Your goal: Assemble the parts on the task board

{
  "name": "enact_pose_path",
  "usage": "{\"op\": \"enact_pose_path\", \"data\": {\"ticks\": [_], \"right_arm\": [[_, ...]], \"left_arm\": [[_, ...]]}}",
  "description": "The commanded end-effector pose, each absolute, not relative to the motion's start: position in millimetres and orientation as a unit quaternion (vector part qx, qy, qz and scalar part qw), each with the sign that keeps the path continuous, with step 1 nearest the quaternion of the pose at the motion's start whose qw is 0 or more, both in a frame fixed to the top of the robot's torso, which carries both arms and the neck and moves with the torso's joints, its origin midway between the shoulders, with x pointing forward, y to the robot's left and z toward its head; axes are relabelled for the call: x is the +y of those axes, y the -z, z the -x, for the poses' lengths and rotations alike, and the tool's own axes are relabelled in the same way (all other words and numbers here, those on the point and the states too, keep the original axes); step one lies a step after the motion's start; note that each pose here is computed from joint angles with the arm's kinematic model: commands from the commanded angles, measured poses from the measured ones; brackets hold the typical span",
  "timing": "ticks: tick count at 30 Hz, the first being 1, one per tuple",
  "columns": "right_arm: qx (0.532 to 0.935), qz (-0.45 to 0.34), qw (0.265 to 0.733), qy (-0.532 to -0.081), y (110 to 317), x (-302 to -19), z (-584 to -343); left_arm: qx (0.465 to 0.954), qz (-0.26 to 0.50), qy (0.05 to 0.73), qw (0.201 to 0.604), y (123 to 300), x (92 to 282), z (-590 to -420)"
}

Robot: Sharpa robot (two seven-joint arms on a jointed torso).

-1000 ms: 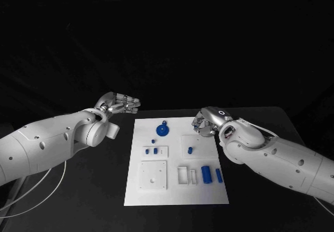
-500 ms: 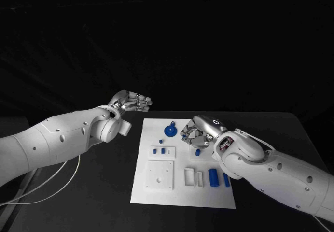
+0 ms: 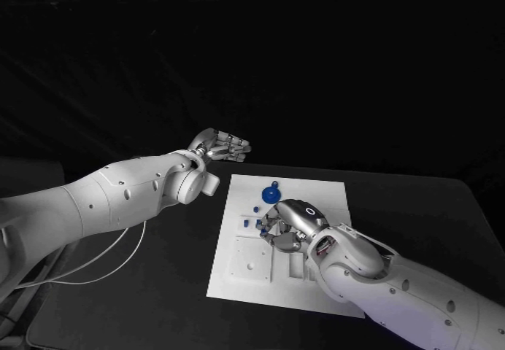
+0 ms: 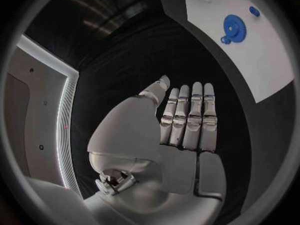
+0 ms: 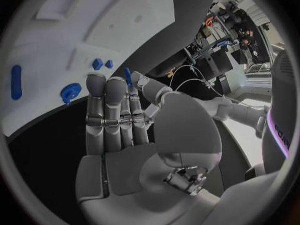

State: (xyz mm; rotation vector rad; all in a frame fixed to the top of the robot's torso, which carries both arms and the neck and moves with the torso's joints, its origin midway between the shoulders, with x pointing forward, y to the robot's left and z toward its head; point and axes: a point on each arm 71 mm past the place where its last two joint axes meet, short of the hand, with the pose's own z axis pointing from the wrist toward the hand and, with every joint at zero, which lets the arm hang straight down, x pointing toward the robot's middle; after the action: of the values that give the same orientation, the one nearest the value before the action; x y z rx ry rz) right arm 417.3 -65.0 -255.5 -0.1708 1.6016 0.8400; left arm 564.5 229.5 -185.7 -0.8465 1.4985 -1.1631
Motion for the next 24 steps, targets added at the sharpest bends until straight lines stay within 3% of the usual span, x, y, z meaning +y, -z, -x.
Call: {"op": "enact_pose_path", "data": {"ticks": [1, 24], "right_arm": [[0.687, 0.082, 0.635, -0.343, 262.0, -63.6, -414.8], [0.710, 0.086, 0.630, -0.304, 302.2, -60.9, -403.9]], "left_arm": [[0.615, 0.350, 0.487, 0.512, 184.4, 227.9, -564.7], [0.617, 0.348, 0.490, 0.507, 184.4, 226.0, -563.0]]}}
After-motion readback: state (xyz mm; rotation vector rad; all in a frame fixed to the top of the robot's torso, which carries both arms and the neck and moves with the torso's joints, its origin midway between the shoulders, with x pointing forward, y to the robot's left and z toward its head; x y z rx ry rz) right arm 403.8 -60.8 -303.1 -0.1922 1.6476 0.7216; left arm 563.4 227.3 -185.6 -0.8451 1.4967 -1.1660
